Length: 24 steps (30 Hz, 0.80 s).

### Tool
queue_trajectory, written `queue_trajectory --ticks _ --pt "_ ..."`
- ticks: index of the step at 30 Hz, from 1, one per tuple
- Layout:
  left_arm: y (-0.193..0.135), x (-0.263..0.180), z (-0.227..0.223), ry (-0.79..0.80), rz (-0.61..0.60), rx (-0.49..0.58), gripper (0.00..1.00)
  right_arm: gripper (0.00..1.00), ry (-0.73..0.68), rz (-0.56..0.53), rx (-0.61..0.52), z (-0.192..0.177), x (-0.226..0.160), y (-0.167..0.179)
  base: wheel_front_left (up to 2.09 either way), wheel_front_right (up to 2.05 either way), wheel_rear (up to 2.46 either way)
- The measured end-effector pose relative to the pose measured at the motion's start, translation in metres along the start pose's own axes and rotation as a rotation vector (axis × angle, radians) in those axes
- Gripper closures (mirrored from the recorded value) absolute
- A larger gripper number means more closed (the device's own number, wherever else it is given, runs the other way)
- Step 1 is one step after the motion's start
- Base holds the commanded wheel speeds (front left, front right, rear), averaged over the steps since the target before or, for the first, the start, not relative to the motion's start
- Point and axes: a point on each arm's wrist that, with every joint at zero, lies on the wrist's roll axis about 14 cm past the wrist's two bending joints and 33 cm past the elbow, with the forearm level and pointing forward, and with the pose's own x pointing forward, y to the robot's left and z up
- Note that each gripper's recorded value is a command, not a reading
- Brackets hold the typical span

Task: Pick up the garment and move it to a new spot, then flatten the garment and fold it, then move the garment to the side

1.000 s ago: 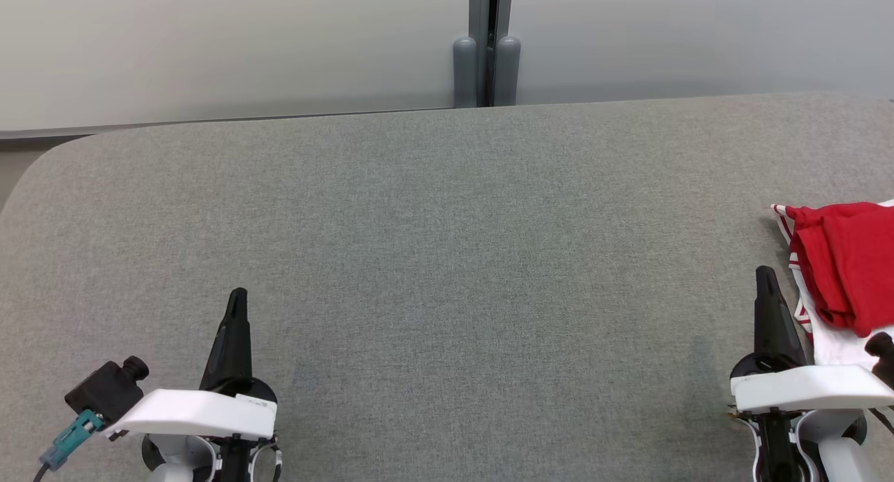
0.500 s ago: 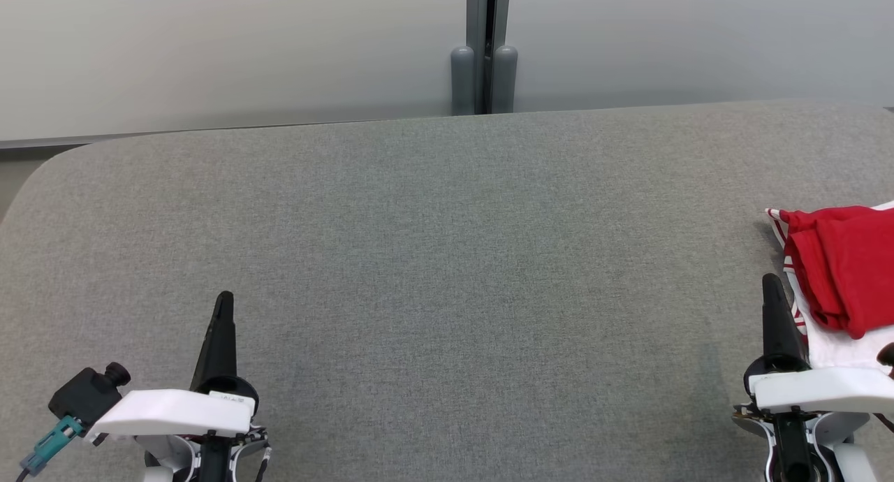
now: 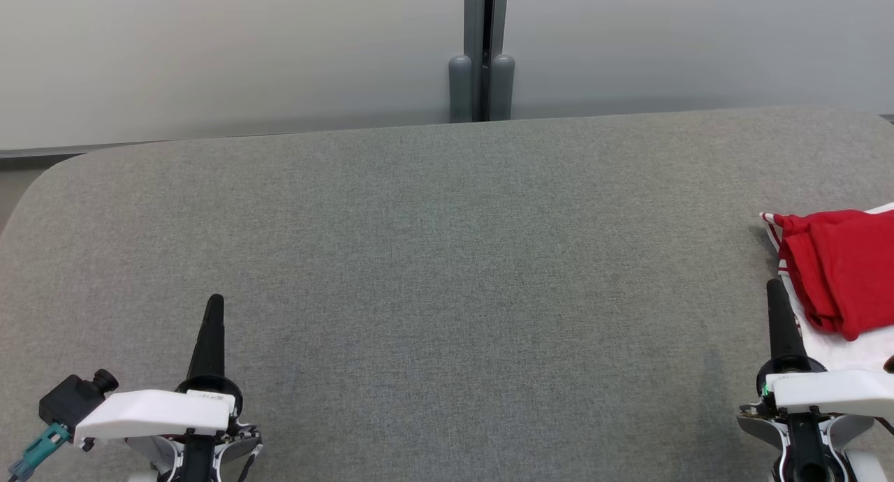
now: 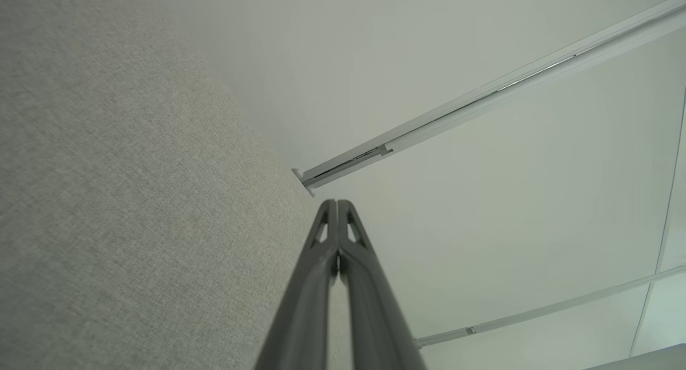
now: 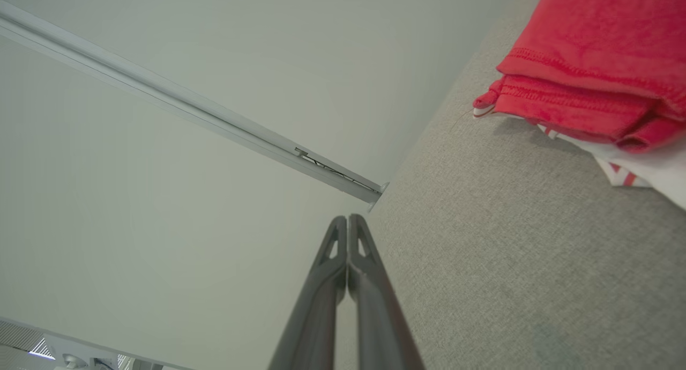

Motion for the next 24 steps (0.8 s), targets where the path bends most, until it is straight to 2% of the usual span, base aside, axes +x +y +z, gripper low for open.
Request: queue_trajectory --ticks 24 --pt "-0.0028 -0.0019 0.0098 -0.002 -0.013 -0.201 1.00 1.00 -0.006 0.008 0.229 0.0093 -0.0057 0.0023 0.00 0.00 0.00"
